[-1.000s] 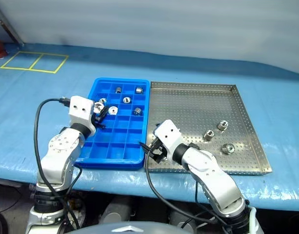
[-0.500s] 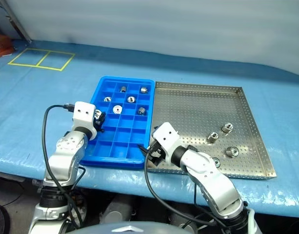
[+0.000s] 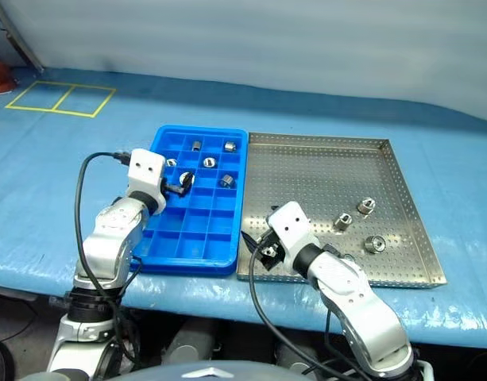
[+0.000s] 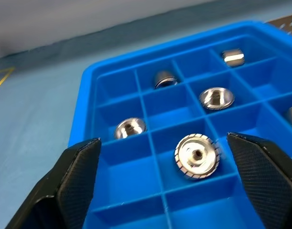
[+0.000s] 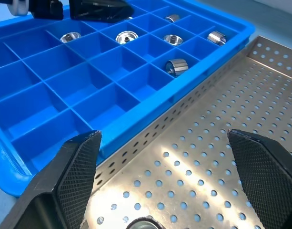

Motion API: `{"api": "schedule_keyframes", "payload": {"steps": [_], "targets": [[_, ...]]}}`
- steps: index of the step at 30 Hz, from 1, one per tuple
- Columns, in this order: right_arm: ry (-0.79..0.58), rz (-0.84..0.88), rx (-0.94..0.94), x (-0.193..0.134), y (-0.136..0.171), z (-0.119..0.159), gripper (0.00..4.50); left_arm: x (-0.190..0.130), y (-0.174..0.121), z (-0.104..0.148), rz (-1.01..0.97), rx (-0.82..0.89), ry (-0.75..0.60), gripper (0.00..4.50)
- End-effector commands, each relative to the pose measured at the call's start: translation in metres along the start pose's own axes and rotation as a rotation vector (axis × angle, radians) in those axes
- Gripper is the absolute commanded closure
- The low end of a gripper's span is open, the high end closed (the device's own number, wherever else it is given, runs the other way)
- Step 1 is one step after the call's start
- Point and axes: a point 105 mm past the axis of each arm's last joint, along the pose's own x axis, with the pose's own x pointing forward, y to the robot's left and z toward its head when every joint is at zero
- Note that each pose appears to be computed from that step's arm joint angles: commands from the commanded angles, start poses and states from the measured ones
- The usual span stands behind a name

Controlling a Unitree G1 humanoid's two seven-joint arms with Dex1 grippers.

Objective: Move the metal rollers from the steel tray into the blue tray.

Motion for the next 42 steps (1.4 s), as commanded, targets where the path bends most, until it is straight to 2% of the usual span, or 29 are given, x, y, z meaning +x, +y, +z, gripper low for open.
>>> {"api": "schedule_keyframes", "payload": {"steps": [1, 9, 13, 18, 21, 36, 39, 42], "targets": [[-0.015, -0.078, -0.024, -0.017, -0.013, 0.006, 0.00, 0.000, -0.043, 0.040, -0.285, -0.018, -0.139, 0.04], [0.051, -0.212, 0.000, -0.043, -0.029, -0.010, 0.00, -0.001, -0.109, 0.042, -0.765, 0.103, -0.078, 0.04], [0.083, -0.238, 0.015, -0.050, -0.025, -0.018, 0.00, -0.010, -0.134, 0.020, -1.019, 0.259, 0.027, 0.04], [0.077, -0.249, 0.042, -0.049, -0.020, -0.020, 0.00, -0.026, -0.150, -0.004, -1.266, 0.444, 0.124, 0.04], [0.065, -0.249, 0.052, -0.047, -0.017, -0.018, 0.00, -0.028, -0.155, -0.011, -1.335, 0.506, 0.161, 0.04], [0.029, -0.258, 0.072, -0.041, -0.011, -0.015, 0.00, -0.019, -0.156, -0.042, -1.436, 0.784, 0.285, 0.04], [0.021, -0.265, 0.071, -0.041, -0.013, -0.015, 0.00, -0.017, -0.156, -0.047, -1.436, 0.829, 0.295, 0.62], [0.017, -0.267, 0.070, -0.040, -0.014, -0.014, 0.00, -0.016, -0.156, -0.049, -1.433, 0.874, 0.292, 1.59]]}}
